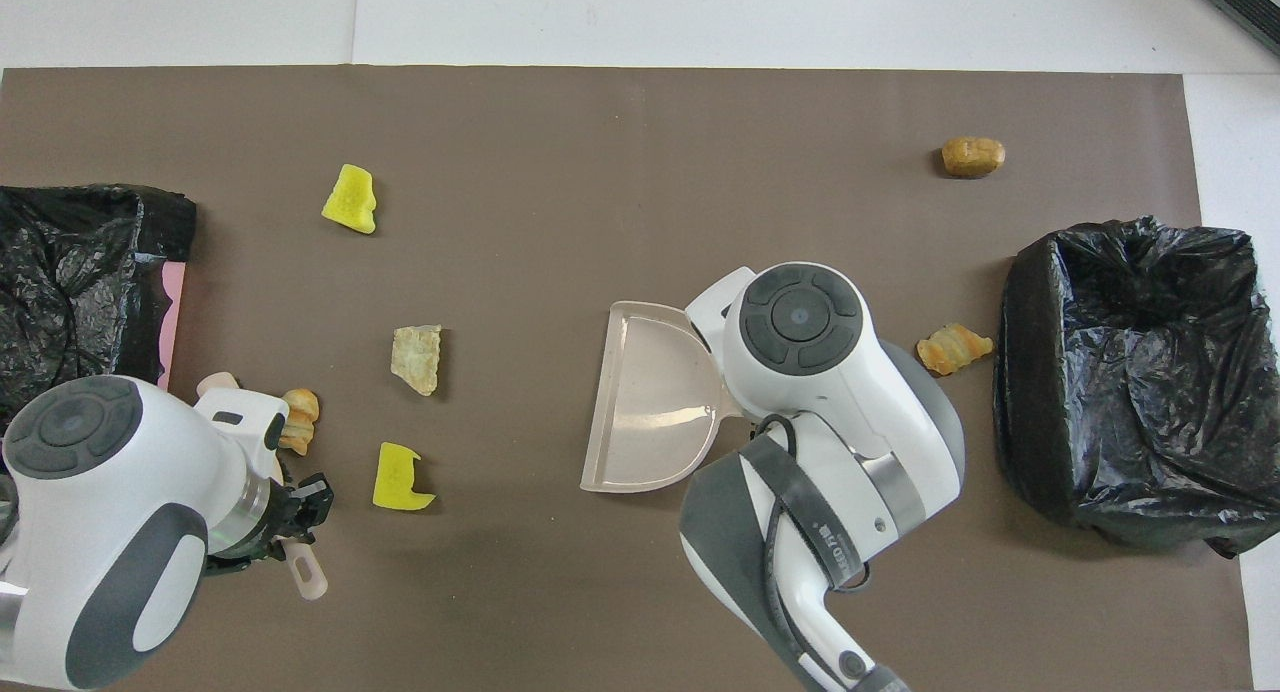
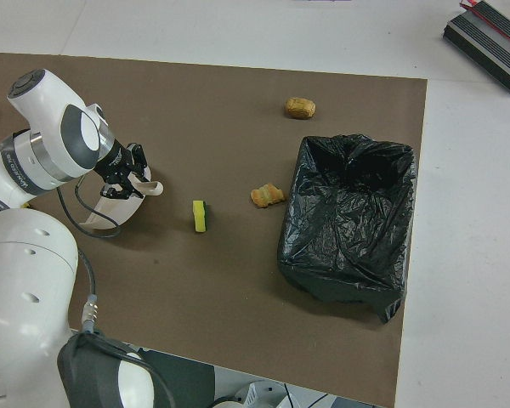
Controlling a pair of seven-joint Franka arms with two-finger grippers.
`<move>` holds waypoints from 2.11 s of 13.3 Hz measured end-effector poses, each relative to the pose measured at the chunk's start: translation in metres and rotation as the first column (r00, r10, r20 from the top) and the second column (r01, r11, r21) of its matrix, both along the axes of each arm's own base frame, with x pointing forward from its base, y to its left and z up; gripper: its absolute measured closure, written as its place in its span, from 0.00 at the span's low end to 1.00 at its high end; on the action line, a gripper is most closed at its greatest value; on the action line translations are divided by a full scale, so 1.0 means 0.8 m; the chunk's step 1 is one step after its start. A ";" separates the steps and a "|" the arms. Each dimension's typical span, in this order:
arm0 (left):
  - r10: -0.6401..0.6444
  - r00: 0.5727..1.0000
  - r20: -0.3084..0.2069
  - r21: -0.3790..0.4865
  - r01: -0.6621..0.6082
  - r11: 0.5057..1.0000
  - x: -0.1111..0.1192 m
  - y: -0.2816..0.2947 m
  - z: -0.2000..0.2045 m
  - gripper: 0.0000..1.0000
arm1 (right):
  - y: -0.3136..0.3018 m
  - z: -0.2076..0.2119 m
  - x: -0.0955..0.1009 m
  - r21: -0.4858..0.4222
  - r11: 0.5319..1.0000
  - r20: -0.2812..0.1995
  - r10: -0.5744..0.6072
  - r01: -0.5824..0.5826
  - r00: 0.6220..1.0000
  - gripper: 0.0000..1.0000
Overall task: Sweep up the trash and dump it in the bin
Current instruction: 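Set the dustpan down mid-table while the left gripper grasps the brush, then sweep the sponge pieces and crumbs into the dustpan with the left gripper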
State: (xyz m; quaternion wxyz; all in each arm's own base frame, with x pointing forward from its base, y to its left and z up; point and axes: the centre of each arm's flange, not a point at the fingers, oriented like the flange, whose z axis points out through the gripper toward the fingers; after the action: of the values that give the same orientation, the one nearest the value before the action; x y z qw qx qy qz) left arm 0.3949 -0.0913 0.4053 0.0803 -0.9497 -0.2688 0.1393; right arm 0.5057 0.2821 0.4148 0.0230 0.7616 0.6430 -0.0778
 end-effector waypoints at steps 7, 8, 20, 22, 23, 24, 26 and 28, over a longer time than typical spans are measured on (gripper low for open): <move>0.089 0.995 0.039 -0.011 -0.089 0.996 -0.011 -0.025 -0.044 0.74 | 0.007 -0.029 -0.020 0.006 0.999 0.028 0.045 -0.045 0.999 0.67; 0.063 0.997 0.055 -0.040 -0.060 0.997 -0.012 -0.052 -0.048 0.74 | 0.006 -0.032 -0.021 0.007 0.999 0.029 0.045 -0.046 0.999 0.67; -0.180 0.983 0.025 -0.221 0.181 0.958 0.027 -0.150 0.005 0.74 | 0.011 -0.057 -0.016 0.021 0.971 0.022 0.239 -0.239 0.971 0.67; -0.070 0.997 -0.011 -0.182 0.067 0.981 0.018 -0.150 0.025 0.74 | 0.012 -0.056 -0.016 0.018 0.968 0.023 0.249 -0.249 0.968 0.67; 0.004 1.000 -0.024 -0.150 -0.007 0.989 0.010 -0.153 0.028 0.74 | 0.012 -0.056 -0.016 0.018 0.968 0.023 0.249 -0.250 0.968 0.67; 0.066 0.997 -0.033 -0.119 -0.070 0.990 0.000 -0.159 0.027 0.74 | 0.012 -0.056 -0.016 0.017 0.968 0.023 0.250 -0.250 0.968 0.67; 0.171 0.984 -0.050 -0.055 -0.174 0.983 -0.028 -0.171 0.016 0.74 | 0.013 -0.056 -0.016 0.010 0.967 0.026 0.256 -0.256 0.966 0.67; 0.272 0.962 -0.037 -0.005 -0.273 0.962 -0.056 -0.198 -0.004 0.74 | 0.018 -0.055 -0.018 -0.022 0.965 0.041 0.261 -0.260 0.964 0.67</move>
State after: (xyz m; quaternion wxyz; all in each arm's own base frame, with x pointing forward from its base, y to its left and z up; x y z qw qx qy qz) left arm 0.3498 -0.2494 0.4023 0.0605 -0.9014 -0.3947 0.1673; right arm 0.4912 0.2962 0.3709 0.0533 0.6717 0.7362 -0.0629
